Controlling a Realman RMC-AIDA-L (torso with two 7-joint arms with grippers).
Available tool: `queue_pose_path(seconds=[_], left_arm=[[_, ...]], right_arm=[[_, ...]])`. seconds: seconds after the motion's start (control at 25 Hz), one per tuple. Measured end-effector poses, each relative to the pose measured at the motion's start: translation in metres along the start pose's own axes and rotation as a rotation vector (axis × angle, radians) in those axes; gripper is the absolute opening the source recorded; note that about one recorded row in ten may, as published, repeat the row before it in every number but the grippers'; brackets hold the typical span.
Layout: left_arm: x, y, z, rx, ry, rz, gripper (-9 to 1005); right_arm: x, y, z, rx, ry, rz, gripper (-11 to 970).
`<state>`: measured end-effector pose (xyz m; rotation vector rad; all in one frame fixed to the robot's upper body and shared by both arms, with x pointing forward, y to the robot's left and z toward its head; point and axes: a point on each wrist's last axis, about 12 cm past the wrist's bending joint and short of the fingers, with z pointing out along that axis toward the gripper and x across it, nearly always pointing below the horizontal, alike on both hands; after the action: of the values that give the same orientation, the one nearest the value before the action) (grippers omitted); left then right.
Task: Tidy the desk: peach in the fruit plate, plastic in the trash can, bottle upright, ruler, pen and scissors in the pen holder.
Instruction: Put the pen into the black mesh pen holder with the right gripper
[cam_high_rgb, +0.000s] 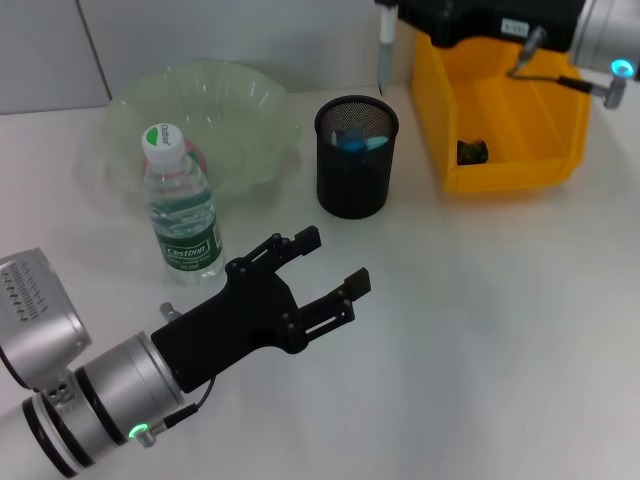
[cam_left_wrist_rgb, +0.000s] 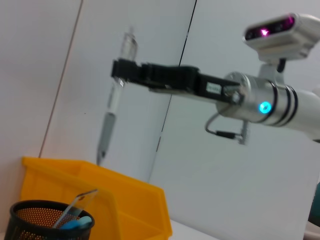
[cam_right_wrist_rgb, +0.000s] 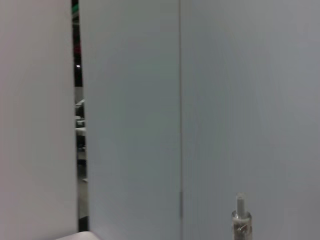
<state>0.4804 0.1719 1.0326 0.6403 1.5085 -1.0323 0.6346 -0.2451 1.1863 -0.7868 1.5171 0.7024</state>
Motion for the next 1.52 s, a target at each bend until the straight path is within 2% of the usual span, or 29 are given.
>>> queue_pose_path(seconds=[0.2, 0.32, 0.6, 0.84, 1.08, 1.52], left_arm=[[0.001, -0.002, -0.002, 0.005, -0.008, -0.012, 811], [0.003, -0.006, -0.007, 0.009, -0.014, -0.003, 811], [0.005, -0.004, -0.009, 0.007, -0.001, 0.009, 810], [0.005, -0.004, -0.009, 0.008, -0.005, 0.006, 810], [0.008, 0.005, -0.021, -0.056, 0.000, 0.002, 810], [0.008, 0.005, -0.020, -0.058, -0.001, 0.001, 810]], right_arm=[[-0.003, -0.004, 0.020, 0.051, 0.028, -0.017, 149], [0.003, -0.001, 0.031, 0.069, 0.049, -0.013, 150], [0.022, 0.007, 0.042, 0.096, 0.017, -0.025, 152], [0.032, 0.009, 0.046, 0.104, 0.055, -0.037, 154], [0.039, 0.011, 0.045, 0.101, 0.072, -0.039, 156], [0.057, 0.014, 0.042, 0.113, 0.116, -0.017, 160]])
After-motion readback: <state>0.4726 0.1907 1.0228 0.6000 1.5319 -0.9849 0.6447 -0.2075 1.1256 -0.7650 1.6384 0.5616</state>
